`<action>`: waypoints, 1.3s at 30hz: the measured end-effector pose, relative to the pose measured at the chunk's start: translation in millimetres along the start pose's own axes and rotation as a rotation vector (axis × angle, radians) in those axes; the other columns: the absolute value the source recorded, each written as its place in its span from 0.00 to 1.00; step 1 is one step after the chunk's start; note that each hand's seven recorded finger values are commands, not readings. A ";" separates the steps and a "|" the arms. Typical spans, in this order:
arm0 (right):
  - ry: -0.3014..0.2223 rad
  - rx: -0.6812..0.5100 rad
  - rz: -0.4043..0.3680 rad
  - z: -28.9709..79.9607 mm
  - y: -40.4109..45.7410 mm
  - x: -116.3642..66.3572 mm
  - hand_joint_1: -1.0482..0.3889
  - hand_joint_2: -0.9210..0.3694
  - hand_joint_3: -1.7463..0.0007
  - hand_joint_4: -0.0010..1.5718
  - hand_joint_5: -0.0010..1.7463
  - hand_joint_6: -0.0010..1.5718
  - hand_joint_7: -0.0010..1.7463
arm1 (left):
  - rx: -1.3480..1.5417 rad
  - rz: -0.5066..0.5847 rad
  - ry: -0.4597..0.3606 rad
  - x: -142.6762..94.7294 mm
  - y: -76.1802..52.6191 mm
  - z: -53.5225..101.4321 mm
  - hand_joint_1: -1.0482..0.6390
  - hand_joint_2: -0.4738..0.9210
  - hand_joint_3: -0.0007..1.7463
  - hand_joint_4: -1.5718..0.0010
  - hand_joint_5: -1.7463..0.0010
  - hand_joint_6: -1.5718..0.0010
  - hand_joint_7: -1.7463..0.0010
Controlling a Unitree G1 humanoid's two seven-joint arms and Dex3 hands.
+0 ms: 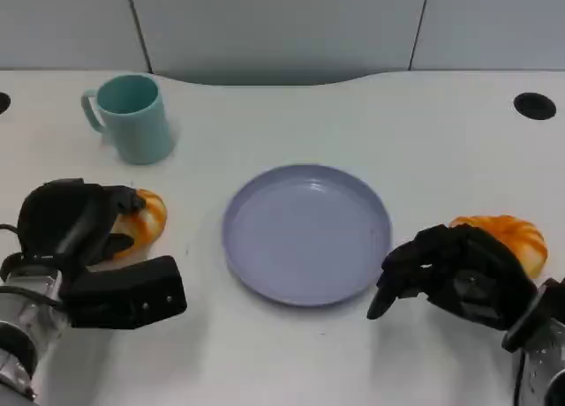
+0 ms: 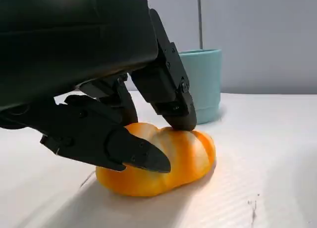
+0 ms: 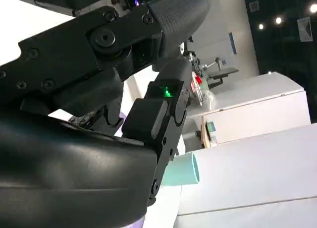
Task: Grasp the bread from the table and place it into the plate.
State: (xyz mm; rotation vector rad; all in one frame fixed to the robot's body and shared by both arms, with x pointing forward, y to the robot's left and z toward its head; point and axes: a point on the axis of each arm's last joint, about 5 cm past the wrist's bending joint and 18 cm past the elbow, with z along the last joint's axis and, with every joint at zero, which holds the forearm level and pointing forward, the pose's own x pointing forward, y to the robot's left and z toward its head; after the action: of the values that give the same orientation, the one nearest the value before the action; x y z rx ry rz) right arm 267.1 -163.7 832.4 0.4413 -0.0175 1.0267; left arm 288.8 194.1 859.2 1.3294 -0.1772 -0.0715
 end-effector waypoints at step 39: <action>0.010 0.056 0.017 -2.6 0.7 3.2 0.38 0.02 1.00 0.54 0.47 0.72 0.00 | -0.053 -0.011 0.023 24.0 18.0 15.5 0.00 1.00 0.14 1.00 0.94 0.94 1.00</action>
State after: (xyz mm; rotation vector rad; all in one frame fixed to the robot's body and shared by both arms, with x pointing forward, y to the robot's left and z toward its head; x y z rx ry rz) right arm 267.6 -159.8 830.9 0.4875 0.0163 1.0482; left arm 308.9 179.9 882.3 1.2775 -0.1471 -0.0699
